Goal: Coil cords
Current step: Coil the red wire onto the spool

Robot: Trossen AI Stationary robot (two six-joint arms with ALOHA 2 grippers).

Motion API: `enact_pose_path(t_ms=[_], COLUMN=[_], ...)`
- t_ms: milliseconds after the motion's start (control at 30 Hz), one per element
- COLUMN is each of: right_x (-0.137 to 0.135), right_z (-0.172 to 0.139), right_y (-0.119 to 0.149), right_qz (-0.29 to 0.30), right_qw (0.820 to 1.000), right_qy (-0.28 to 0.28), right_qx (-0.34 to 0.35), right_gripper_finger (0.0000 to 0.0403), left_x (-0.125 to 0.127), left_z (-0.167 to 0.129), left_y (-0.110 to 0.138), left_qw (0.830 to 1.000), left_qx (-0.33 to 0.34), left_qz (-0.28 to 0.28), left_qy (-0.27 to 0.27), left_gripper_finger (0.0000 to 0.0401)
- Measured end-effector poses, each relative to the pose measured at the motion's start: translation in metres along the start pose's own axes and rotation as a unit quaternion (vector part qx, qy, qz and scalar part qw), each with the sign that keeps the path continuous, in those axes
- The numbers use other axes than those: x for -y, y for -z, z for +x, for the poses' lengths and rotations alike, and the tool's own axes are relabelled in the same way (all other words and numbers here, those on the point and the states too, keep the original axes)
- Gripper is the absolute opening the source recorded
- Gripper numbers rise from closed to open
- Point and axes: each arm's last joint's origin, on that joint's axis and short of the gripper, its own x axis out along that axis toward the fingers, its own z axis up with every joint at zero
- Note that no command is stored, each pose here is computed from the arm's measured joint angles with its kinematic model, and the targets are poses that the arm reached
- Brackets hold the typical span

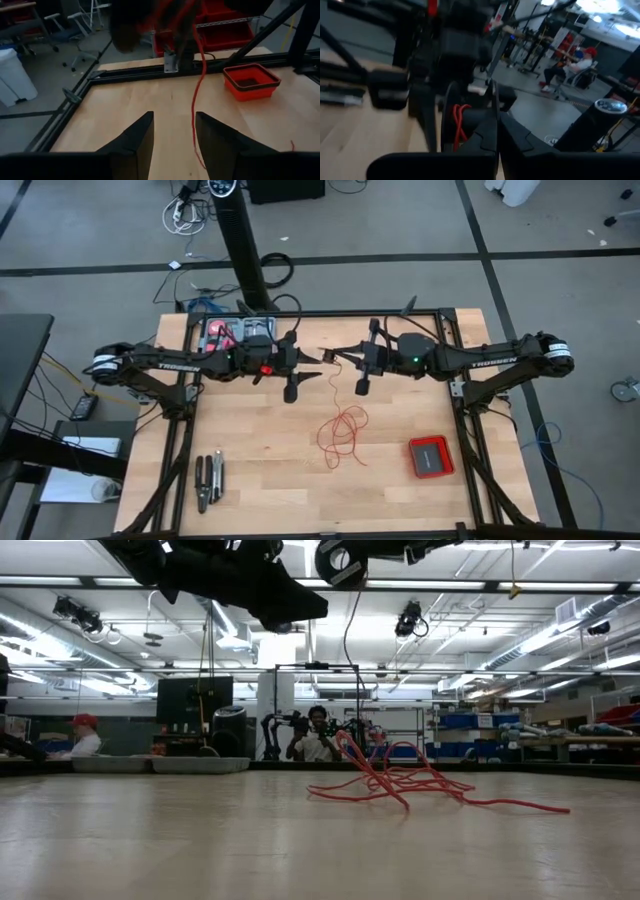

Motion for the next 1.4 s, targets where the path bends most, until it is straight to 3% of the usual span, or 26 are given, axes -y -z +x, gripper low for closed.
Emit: enact_pose_path(t_ms=[300,700,1400], right_x=[-0.008,-0.012,-0.011], right_z=[-0.003,-0.008,-0.009], right_y=[0.011,0.024,0.023], right_qz=[-0.01,-0.042,-0.04], right_qw=[0.996,0.991,0.99], right_qy=[0.035,0.067,0.091], right_qx=[0.079,0.104,0.104], right_gripper_finger=[0.0,0.0,0.0], left_x=[0.01,0.011,0.011], left_z=[0.014,0.023,0.023], left_y=[0.009,0.016,0.006], left_qw=[1.0,0.998,0.995], left_qx=[0.004,0.006,0.056], left_qz=[-0.008,-0.057,-0.082], left_qy=[0.018,0.027,0.004], left_gripper_finger=[0.0147,0.0147,0.0147])
